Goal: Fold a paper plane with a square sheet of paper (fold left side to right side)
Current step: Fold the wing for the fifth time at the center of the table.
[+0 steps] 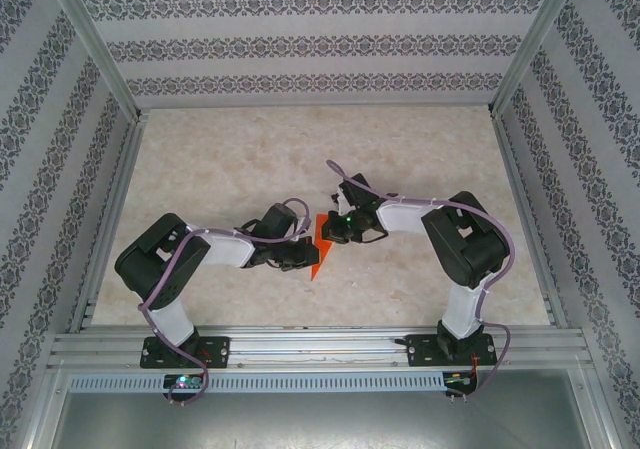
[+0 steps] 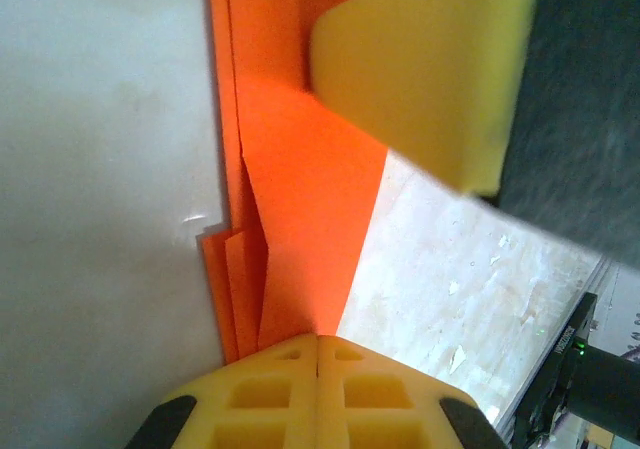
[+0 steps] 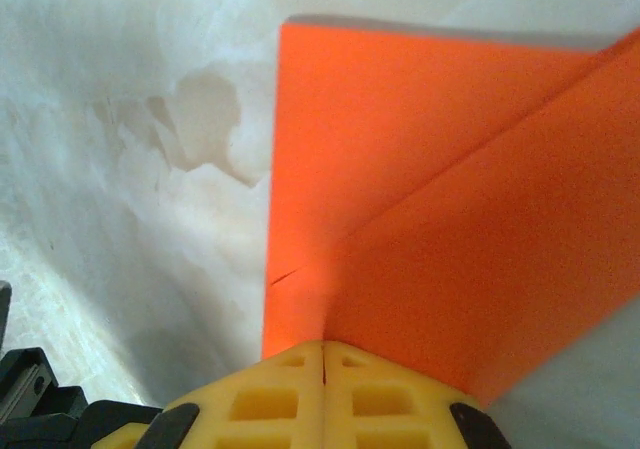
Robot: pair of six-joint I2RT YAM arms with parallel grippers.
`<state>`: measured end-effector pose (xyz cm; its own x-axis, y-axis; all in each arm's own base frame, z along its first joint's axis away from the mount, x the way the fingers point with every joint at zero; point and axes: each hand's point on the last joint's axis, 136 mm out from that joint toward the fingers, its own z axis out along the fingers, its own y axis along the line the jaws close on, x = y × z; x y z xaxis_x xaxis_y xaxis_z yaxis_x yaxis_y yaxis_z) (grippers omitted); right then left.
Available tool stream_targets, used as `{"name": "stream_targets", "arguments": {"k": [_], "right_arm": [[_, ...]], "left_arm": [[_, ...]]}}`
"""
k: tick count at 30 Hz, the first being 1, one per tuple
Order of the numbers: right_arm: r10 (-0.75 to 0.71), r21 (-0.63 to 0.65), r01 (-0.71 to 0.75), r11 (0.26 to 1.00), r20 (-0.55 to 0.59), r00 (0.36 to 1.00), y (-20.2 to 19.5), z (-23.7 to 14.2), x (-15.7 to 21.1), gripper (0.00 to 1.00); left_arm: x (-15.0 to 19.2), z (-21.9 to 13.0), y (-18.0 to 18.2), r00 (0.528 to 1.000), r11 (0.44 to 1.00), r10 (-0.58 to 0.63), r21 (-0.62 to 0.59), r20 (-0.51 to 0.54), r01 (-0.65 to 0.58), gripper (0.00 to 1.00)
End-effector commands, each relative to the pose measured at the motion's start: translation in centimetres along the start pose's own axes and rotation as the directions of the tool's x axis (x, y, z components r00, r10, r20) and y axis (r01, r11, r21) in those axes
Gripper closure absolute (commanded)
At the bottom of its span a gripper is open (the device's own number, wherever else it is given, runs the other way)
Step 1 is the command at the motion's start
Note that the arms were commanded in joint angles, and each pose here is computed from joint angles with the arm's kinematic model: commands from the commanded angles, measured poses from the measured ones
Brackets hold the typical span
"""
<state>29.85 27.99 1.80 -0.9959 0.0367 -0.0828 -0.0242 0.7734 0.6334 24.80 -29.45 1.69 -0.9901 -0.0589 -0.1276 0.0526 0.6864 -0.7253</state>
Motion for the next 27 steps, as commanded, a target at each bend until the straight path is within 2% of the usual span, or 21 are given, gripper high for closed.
{"name": "stream_targets", "arguments": {"k": [1,9,19,27], "right_arm": [[-0.034,-0.062,0.035,0.997,0.017,0.999,1.7,-1.3,-1.5,1.00],[-0.038,-0.093,0.043,0.995,0.050,0.998,1.6,-0.9,-3.4,1.00],[0.009,-0.053,-0.007,0.999,0.051,0.999,-1.6,0.0,-4.0,1.00],[0.083,0.002,-0.083,0.997,-0.010,0.997,-5.0,1.3,-1.7,1.00]], "left_arm": [[2.6,0.1,4.8,0.995,0.987,-0.083,-0.139,-0.049,0.075,1.00],[2.7,0.1,4.7,0.995,0.989,-0.081,-0.131,-0.050,0.074,1.00],[2.8,-0.1,4.6,0.996,0.990,-0.082,-0.121,-0.046,0.075,1.00],[1.8,-1.0,1.9,0.998,0.997,-0.048,-0.059,-0.038,0.046,1.00]]}}
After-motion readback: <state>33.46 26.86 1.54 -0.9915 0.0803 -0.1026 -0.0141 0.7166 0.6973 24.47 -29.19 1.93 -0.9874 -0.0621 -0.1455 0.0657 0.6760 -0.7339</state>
